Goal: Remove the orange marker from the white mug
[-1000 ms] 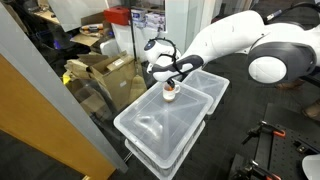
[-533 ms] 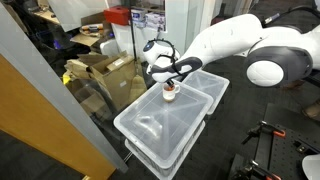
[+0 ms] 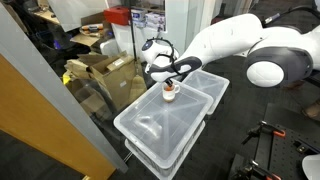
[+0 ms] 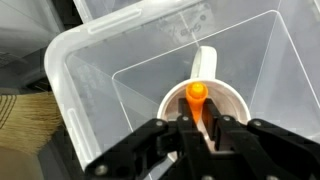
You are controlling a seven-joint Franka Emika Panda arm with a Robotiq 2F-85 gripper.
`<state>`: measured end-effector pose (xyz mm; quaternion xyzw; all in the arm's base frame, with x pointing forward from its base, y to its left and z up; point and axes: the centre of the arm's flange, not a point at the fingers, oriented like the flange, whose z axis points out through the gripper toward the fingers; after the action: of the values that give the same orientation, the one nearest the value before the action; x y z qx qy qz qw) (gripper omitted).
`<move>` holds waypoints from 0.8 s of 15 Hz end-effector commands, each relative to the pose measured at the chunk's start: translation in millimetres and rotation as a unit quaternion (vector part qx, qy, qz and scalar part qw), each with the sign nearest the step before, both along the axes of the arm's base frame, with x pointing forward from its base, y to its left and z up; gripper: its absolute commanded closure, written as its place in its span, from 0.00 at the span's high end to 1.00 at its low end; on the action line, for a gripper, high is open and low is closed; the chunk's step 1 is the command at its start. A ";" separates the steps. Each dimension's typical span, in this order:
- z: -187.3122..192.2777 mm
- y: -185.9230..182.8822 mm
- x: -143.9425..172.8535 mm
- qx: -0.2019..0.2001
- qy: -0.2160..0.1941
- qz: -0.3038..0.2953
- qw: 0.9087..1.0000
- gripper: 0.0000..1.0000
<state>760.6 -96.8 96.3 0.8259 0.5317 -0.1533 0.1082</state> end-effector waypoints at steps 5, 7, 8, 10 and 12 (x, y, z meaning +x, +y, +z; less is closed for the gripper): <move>43.6 14.0 -11.3 -0.012 -0.017 -0.022 1.000 0.05; 55.2 16.2 -15.3 -0.015 -0.024 -0.030 0.999 0.05; 61.0 17.7 -17.3 -0.018 -0.030 -0.033 0.999 0.05; 73.4 21.5 -22.3 -0.020 -0.035 -0.042 0.998 0.05; 84.3 25.5 -27.5 -0.022 -0.043 -0.050 0.998 0.05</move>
<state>767.4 -81.4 151.7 0.8483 0.4965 -0.1313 0.1290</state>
